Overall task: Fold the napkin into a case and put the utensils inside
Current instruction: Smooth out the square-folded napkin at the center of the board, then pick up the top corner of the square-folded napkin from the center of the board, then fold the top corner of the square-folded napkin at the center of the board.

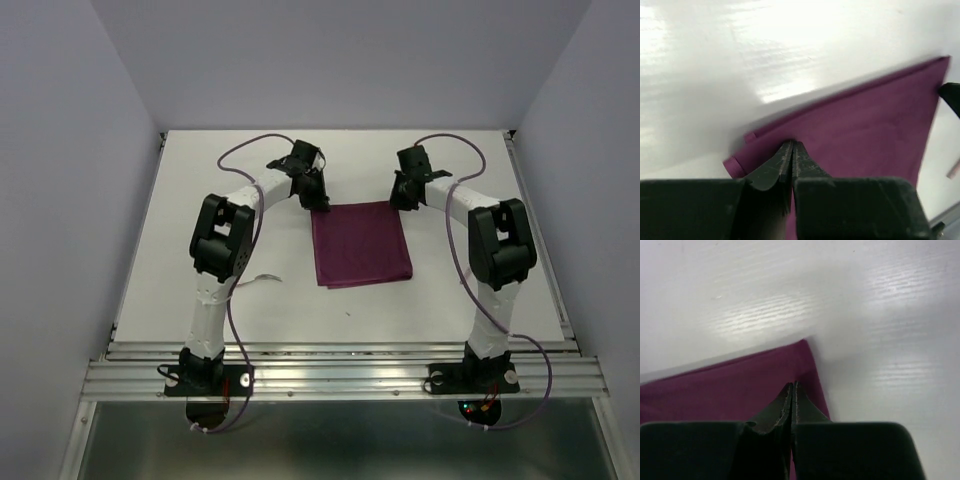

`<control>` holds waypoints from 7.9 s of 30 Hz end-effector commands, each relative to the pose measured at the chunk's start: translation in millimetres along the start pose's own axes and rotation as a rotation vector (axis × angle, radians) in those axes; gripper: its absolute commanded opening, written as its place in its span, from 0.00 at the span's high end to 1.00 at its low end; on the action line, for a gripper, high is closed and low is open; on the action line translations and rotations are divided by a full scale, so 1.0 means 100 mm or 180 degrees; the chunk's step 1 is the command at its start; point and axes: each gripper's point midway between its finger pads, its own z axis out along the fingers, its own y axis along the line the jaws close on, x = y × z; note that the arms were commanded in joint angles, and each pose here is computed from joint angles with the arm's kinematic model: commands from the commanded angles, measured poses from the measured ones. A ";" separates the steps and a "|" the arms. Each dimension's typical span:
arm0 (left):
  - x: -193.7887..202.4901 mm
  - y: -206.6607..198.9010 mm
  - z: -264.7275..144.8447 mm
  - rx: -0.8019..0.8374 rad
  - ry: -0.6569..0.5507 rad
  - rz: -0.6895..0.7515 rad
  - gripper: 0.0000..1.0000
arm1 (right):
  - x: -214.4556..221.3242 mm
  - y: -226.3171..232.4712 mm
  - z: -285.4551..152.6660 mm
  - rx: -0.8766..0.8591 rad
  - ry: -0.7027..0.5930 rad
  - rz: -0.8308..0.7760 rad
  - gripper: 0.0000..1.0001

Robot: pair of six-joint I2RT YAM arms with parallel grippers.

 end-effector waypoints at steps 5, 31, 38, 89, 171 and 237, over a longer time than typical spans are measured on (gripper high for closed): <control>-0.07 0.31 0.21 -0.0398 0.0016 0.0066 0.88 | -0.19 -0.08 0.35 0.0091 -0.0066 0.0026 0.99; 0.15 0.47 -0.12 -0.0547 -0.0082 0.0153 0.89 | 1.52 -0.42 -0.86 -0.0257 0.0636 0.0203 0.99; 0.20 0.54 -0.03 -0.0598 -0.0005 0.0141 0.89 | 1.57 -0.41 -0.93 -0.0296 0.0640 0.0201 0.99; -0.77 -0.09 -1.08 -0.0538 -0.0985 0.0286 0.61 | 0.99 0.34 -1.30 -0.0504 -0.0039 -0.0412 0.70; -0.25 1.24 -1.88 -0.0975 -0.1115 -0.0472 0.49 | 2.17 1.82 -1.02 -0.0736 0.0140 -0.1764 0.74; -0.19 1.17 -1.80 -0.0818 -0.0991 -0.0388 0.49 | -0.12 0.88 -0.27 -0.0098 -0.0740 -0.0498 0.99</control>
